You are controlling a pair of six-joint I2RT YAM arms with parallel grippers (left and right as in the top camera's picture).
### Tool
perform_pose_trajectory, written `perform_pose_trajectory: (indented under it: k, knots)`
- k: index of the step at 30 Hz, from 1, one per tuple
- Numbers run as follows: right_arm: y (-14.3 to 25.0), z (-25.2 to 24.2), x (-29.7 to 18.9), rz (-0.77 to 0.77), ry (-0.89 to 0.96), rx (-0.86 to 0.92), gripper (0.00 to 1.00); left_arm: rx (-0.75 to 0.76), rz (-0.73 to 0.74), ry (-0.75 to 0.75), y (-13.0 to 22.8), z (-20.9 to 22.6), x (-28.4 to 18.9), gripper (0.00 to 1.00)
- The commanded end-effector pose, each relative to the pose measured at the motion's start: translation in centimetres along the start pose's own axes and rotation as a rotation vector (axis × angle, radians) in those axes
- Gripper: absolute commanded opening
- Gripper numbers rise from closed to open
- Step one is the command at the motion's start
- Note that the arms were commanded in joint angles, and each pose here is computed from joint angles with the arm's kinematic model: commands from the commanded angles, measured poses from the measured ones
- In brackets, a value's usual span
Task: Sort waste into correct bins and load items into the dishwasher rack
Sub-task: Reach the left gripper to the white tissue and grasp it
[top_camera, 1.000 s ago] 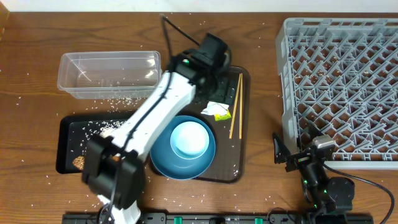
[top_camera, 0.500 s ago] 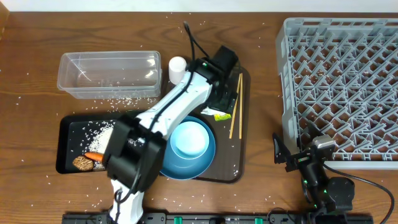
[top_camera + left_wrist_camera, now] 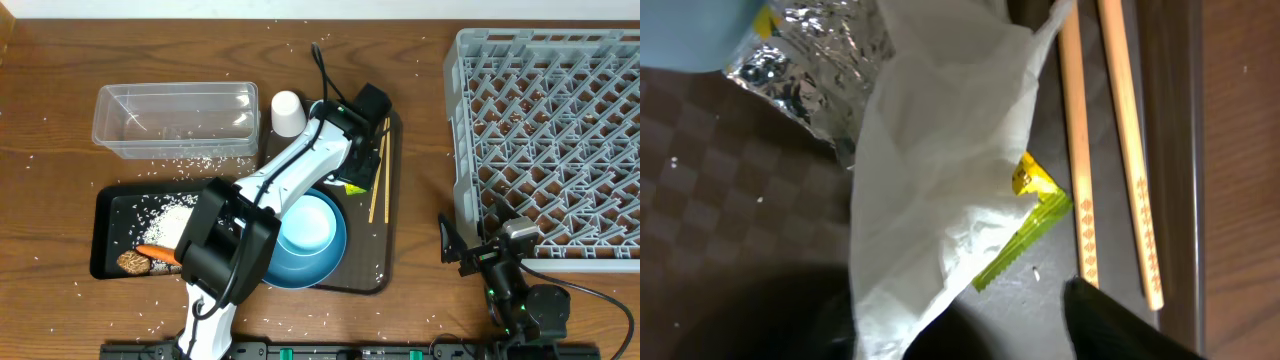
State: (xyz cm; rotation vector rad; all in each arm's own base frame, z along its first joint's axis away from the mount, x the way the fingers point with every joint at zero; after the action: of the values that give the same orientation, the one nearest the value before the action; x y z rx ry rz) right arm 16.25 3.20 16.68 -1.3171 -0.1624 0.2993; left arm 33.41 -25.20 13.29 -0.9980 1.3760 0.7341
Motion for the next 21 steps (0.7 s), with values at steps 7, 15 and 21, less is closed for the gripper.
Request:
perform_pose_trajectory:
  k: [7, 15, 21]
  knots:
    - [0.1, 0.1, 0.0, 0.006, -0.005, -0.007, 0.99, 0.016, 0.018, -0.029, 0.4, 0.3, 0.3, 0.41]
    - [0.1, 0.1, 0.0, 0.006, -0.005, -0.007, 0.99, 0.016, 0.038, -0.079, 0.5, 0.8, 1.4, 0.39]
    - [0.1, 0.1, 0.0, 0.006, -0.005, -0.007, 0.99, 0.015, 0.07, -0.085, 0.6, 0.9, 2.7, 0.31]
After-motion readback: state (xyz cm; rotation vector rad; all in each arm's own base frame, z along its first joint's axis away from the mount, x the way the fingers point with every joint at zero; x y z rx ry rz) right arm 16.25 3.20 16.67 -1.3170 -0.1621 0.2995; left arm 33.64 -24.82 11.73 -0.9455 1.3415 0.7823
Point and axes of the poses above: each gripper's point midway between its finger pads, its own x axis out along the fingers, its own z axis along the line the jaws close on, y = z × x, the point moved 8 cm from there along -x, back along the fingers, and after that the axes turned 5 degrees about x, right-handed, at the moved point
